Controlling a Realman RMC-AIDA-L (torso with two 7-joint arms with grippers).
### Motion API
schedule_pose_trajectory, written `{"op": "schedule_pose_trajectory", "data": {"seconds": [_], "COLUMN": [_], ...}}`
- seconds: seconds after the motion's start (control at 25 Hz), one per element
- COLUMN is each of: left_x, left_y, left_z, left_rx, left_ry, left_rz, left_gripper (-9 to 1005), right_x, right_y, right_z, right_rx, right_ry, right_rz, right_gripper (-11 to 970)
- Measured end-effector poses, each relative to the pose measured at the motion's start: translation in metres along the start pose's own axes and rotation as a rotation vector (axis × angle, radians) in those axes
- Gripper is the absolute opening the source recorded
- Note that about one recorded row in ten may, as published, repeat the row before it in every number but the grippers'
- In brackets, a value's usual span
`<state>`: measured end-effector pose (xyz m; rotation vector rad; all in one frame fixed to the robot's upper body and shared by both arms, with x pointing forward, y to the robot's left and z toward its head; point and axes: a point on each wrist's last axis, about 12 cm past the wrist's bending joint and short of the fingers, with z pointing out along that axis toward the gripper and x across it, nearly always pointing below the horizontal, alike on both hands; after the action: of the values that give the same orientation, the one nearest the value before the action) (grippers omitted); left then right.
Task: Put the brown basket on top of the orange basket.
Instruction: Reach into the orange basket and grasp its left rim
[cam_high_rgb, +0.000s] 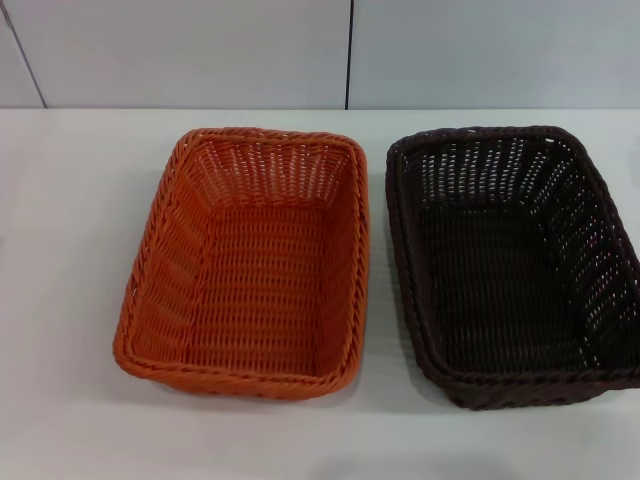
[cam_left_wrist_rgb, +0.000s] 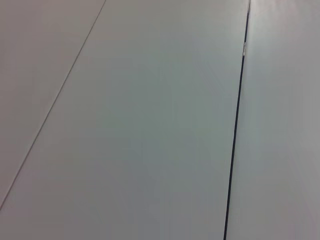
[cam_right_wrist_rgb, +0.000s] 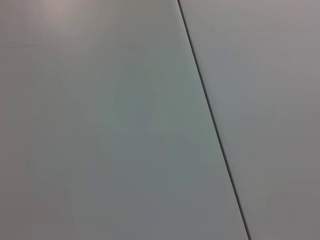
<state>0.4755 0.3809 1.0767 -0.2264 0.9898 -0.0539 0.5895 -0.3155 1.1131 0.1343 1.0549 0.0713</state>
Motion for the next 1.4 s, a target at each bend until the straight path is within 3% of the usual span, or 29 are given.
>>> {"op": "schedule_pose_trajectory", "data": {"seconds": [1.0, 1.24, 1.28, 1.36, 1.4], "left_x": [0.003, 0.012, 0.012, 0.008, 0.008], "left_y": [-0.001, 0.007, 0.007, 0.003, 0.003], "left_z": [0.0, 0.06, 0.06, 0.104, 0.104], "left_rx": [0.026, 0.154, 0.154, 0.288, 0.288], "left_ry": [0.033, 0.262, 0.262, 0.448, 0.448], "left_rz": [-0.003, -0.168, -0.168, -0.246, -0.246], "left_gripper": [801, 791, 789, 786, 785], "right_x": [0.002, 0.002, 0.002, 0.003, 0.004], "right_y": [0.001, 0.0, 0.0, -0.001, -0.001], "right_z": [-0.002, -0.003, -0.003, -0.003, -0.003], "right_rx": [0.002, 0.004, 0.005, 0.008, 0.011], "right_ry": [0.011, 0.012, 0.014, 0.023, 0.031], "right_rz": [0.009, 0.007, 0.007, 0.006, 0.006], "right_gripper": [663, 663, 663, 663, 663]}}
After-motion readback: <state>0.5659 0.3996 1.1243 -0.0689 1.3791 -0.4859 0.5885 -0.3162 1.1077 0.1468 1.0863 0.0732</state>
